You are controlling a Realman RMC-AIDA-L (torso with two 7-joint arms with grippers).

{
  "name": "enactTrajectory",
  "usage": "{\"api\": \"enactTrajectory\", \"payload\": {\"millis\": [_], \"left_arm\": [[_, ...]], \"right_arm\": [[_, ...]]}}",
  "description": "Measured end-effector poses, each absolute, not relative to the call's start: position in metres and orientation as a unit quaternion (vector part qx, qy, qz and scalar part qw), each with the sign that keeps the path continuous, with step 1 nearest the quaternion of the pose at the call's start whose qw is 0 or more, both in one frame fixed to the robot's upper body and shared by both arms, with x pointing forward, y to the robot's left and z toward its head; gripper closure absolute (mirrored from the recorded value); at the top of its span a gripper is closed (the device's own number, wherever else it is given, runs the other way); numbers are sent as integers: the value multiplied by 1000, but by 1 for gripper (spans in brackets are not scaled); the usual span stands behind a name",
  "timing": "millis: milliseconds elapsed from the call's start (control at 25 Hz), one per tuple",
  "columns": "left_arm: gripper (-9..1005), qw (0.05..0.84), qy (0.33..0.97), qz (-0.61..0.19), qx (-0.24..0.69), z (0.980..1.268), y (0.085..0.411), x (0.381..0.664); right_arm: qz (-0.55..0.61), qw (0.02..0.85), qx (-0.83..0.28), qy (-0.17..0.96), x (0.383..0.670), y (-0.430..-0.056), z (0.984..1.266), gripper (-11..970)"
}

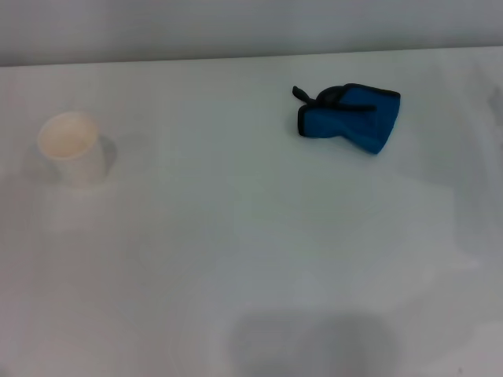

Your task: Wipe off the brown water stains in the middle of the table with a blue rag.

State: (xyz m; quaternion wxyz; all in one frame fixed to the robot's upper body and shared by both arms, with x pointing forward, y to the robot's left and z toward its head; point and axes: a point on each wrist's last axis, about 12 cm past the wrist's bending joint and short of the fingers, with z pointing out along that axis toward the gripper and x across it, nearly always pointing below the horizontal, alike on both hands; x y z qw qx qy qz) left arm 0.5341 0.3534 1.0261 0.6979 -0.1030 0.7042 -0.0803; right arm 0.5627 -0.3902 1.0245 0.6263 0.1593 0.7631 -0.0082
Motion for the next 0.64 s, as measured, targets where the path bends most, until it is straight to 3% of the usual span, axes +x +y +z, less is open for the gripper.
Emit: {"api": "enactTrajectory", "payload": {"millis": [640], "left_arm": [[109,695,706,-77,-112,1025,354,535]], "right_arm": [[-15,615,162,771,569,-392,1026,157]]}}
